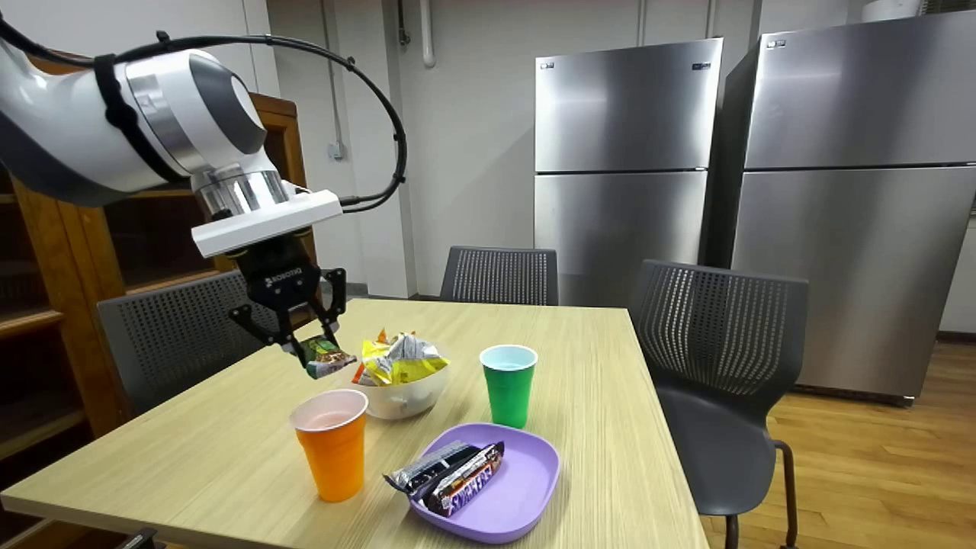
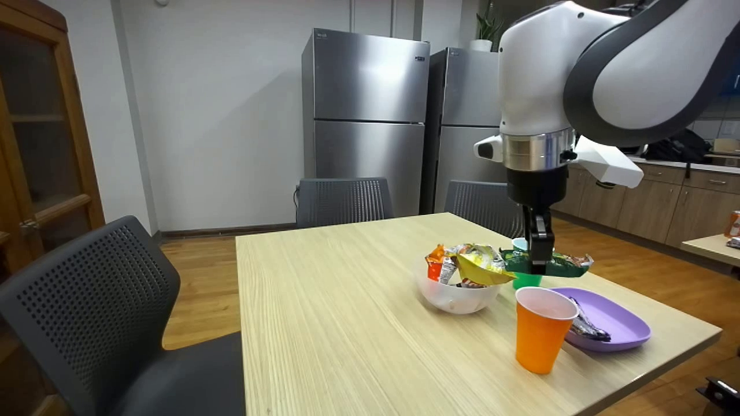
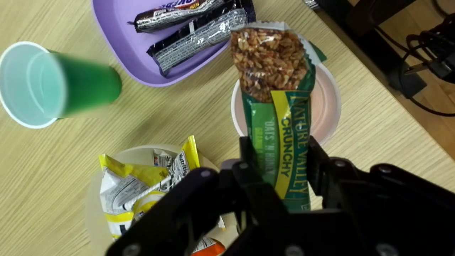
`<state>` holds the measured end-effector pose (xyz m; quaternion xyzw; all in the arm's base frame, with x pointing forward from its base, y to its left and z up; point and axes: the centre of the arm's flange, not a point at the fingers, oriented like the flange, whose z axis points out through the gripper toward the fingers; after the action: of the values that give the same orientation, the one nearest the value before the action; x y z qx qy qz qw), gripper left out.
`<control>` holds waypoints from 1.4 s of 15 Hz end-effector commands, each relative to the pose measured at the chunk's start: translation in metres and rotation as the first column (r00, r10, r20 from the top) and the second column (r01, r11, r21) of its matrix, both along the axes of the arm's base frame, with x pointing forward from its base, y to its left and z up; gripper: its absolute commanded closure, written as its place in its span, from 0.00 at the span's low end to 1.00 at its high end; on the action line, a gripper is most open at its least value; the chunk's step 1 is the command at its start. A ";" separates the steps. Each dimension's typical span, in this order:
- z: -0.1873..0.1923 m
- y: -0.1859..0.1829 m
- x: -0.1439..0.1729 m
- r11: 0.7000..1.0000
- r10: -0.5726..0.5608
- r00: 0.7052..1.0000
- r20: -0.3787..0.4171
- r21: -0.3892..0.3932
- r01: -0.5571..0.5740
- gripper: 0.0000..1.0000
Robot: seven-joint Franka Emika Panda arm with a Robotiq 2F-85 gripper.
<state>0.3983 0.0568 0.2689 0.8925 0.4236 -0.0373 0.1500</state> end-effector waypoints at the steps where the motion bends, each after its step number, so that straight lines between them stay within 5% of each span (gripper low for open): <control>1: 0.002 -0.013 -0.007 0.998 -0.061 0.998 0.008 0.005 0.061 0.88; 21: -0.034 -0.100 -0.008 0.964 -0.262 0.963 -0.057 0.034 0.265 0.88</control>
<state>0.3898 -0.0270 0.2413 0.9355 0.3223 -0.0768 0.1226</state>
